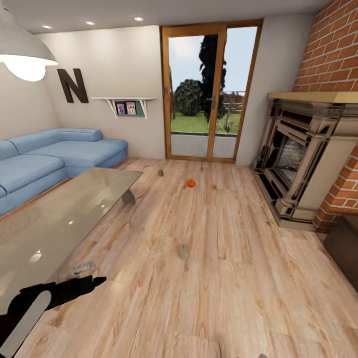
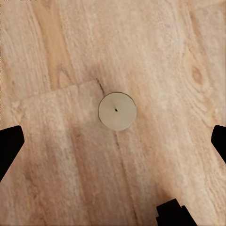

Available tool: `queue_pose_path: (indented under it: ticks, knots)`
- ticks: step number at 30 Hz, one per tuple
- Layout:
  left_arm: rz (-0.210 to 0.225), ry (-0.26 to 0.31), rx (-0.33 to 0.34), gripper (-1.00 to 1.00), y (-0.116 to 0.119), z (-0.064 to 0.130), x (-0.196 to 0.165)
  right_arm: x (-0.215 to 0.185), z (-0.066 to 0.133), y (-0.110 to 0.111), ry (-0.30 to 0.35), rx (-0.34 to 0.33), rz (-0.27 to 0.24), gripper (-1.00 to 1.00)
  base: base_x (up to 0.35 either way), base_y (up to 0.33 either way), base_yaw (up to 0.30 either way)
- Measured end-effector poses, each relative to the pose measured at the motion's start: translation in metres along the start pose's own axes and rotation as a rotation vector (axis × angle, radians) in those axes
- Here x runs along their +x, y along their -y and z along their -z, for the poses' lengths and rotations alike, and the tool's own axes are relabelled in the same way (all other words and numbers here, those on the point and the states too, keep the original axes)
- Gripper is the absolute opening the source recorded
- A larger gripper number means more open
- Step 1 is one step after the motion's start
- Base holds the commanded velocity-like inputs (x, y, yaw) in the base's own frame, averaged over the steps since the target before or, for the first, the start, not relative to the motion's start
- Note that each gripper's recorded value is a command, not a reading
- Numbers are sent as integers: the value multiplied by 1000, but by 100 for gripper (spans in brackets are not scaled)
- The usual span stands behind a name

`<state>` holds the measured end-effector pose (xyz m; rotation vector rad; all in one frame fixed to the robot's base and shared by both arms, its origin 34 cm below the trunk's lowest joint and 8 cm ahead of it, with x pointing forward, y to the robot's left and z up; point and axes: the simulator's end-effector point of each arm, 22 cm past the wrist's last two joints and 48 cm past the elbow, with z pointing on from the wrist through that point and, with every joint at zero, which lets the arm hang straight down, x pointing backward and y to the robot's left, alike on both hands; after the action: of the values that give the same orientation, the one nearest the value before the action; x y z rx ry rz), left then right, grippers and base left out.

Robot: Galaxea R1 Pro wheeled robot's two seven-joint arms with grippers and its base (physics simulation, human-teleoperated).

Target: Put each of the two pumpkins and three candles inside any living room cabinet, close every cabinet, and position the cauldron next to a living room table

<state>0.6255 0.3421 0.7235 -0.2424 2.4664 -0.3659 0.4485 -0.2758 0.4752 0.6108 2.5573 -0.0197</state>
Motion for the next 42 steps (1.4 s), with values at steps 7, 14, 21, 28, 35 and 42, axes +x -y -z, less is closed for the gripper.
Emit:
queue_pose_path:
  ticks: [7, 14, 21, 28, 35, 42]
  knots:
    - [16, -77, -13, 100, -15, 16, 3, 1, -11, -72, -102, -51, 29, 100, 0, 0, 0]
    - [3, -71, -44, 100, -36, 17, 1, 0, -20, -96, -116, -42, 54, 100, 0, 0, 0]
    - [-24, -68, -50, 100, -37, 9, 7, 8, -29, -99, -111, -52, 106, 100, 0, 0, 0]
    - [-75, -58, -31, 100, -22, 0, 14, 13, -40, -97, -97, -55, 141, 100, 0, 0, 0]
    - [-123, -71, 9, 100, -1, -11, 29, 15, -52, -93, -76, -53, 139, 100, 0, 0, 0]
    - [-134, -37, 32, 100, 5, -12, 25, 15, -64, -89, -32, -49, 128, 100, 0, 0, 0]
